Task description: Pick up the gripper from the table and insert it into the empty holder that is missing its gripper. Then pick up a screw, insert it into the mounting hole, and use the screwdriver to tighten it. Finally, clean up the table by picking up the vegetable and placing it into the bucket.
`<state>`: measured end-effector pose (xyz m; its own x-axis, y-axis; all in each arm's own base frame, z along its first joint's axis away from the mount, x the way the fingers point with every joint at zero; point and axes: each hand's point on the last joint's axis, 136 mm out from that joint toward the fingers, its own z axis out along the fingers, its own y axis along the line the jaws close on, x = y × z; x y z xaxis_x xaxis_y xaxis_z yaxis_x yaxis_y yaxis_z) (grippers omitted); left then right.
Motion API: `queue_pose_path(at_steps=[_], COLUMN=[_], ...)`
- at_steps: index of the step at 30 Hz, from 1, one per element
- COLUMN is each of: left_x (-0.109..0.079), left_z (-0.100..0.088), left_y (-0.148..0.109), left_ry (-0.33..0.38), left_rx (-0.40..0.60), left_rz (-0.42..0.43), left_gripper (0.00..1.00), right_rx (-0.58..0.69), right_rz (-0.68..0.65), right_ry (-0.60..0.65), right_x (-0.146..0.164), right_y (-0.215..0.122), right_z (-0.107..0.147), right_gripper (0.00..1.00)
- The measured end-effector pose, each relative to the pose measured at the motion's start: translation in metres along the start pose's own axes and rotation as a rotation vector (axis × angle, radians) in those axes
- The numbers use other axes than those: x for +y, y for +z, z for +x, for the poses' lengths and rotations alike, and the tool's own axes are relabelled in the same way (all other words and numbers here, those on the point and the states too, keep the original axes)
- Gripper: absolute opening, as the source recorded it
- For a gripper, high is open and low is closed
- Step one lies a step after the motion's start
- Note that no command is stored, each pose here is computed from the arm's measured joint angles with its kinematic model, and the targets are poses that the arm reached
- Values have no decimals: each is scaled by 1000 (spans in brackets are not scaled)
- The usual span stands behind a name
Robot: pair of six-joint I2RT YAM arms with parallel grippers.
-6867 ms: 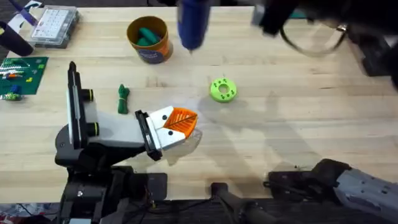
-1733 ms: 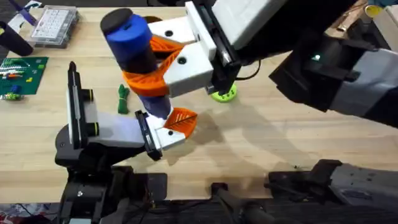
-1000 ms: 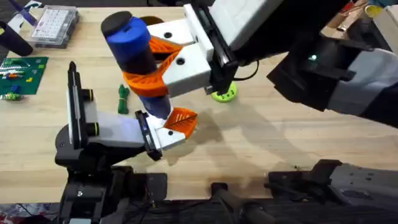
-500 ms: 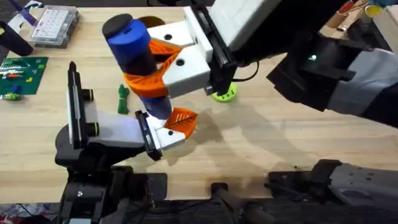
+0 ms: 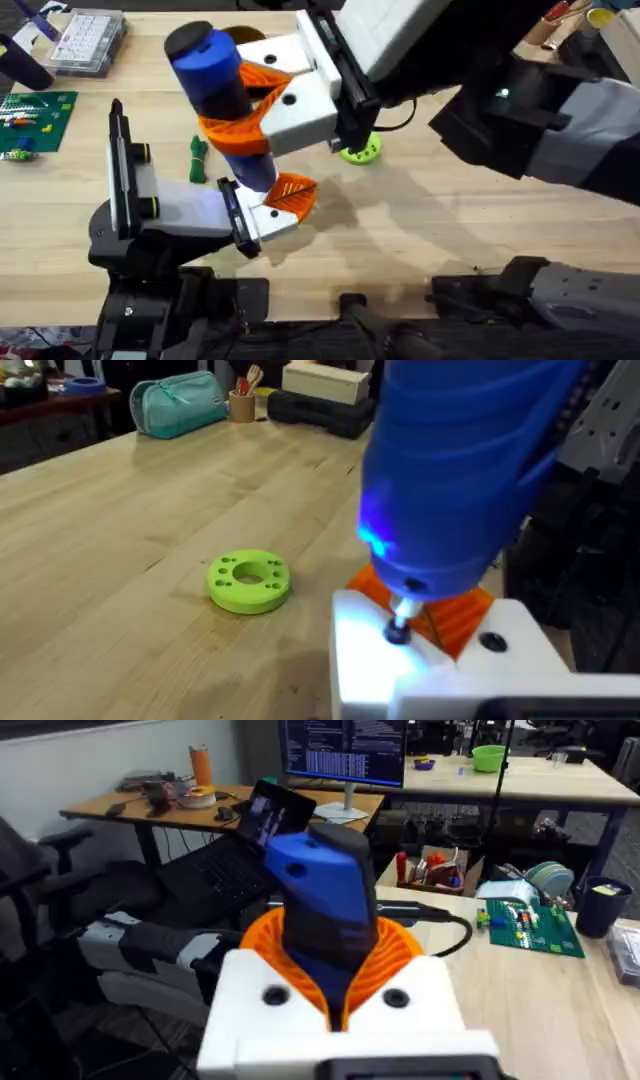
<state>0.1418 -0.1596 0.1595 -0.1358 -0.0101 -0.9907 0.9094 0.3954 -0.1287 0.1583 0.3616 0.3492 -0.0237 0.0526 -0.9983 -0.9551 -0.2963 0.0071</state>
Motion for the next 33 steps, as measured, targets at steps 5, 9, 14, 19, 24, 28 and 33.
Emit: queue_pose_path(at_steps=[5,9,14,19,24,28,33], left_x=[0,0,0,0,0,0,0], left_z=[0,0,0,0,0,0,0], left_y=[0,0,0,0,0,0,0], left_ry=[0,0,0,-3,-4,-4,-4], left_rx=[0,0,0,0,0,0,0], left_rz=[0,0,0,-1,-1,-1,-1], left_gripper=[16,16,16,16,16,16,16], right_rx=[0,0,0,3,3,3,3], right_rz=[0,0,1,4,5,5,7], right_ry=[0,1,1,7,8,8,10], right_x=[0,0,0,-3,-3,-3,-3], right_y=[0,0,0,1,1,1,1], right_z=[0,0,0,3,3,3,3], right_gripper=[43,43,42,44,41,44,41])
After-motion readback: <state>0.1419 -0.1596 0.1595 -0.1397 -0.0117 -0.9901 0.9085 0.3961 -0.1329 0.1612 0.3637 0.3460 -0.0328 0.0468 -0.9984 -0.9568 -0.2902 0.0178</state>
